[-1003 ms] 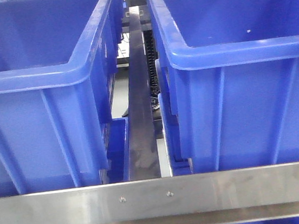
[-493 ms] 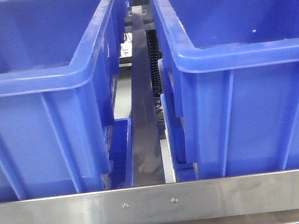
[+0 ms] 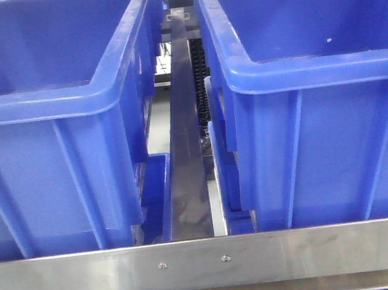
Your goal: Sort and place red and blue blocks on shelf
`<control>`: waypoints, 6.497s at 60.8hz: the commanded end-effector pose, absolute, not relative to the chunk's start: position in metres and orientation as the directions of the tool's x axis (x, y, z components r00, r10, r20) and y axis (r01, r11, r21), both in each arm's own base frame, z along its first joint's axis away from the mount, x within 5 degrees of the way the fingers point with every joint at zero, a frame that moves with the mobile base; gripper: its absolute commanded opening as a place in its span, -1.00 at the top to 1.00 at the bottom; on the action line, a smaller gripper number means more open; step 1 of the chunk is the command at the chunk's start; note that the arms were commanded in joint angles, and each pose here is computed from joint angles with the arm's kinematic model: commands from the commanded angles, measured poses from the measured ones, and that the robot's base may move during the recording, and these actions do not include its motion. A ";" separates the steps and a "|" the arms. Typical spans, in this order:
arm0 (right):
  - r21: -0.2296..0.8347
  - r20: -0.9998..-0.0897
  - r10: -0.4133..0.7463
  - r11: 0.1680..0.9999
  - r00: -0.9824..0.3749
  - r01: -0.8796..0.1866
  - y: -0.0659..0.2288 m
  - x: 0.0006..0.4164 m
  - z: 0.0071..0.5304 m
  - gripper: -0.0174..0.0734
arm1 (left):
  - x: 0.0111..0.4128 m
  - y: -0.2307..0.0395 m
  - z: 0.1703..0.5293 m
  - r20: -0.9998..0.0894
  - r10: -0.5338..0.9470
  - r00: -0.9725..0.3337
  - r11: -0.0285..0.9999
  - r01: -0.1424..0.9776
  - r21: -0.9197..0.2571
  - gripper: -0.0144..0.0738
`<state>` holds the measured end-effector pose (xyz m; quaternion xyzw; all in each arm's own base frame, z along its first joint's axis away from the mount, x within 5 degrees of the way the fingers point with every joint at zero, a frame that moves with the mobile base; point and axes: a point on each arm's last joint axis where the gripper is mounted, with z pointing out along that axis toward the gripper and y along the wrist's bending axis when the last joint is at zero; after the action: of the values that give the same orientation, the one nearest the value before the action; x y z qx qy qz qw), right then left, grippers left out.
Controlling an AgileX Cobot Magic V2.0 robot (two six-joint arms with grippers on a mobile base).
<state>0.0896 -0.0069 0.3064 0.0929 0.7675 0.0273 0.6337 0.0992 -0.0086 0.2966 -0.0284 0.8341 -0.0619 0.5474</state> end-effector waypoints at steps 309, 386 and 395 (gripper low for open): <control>0.096 -0.992 0.100 0.994 -0.082 0.052 -0.009 0.193 0.341 0.16 | 0.210 -0.025 0.332 -0.921 -0.156 -0.358 0.982 0.043 -0.183 0.10; 0.054 -0.997 0.051 0.998 -0.065 -0.035 0.005 0.119 0.346 0.51 | 0.131 -0.016 0.330 -0.963 -0.239 -0.125 0.963 0.095 -0.251 0.35; 0.054 -0.996 0.051 0.998 -0.067 -0.034 0.005 0.119 0.346 0.51 | 0.131 -0.016 0.329 -0.963 -0.238 -0.128 0.963 0.095 -0.251 0.35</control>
<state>0.1191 0.0038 0.3267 0.0151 0.7710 0.0287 0.6360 0.1297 -0.0163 0.3119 -0.0450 0.7786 -0.1133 0.6155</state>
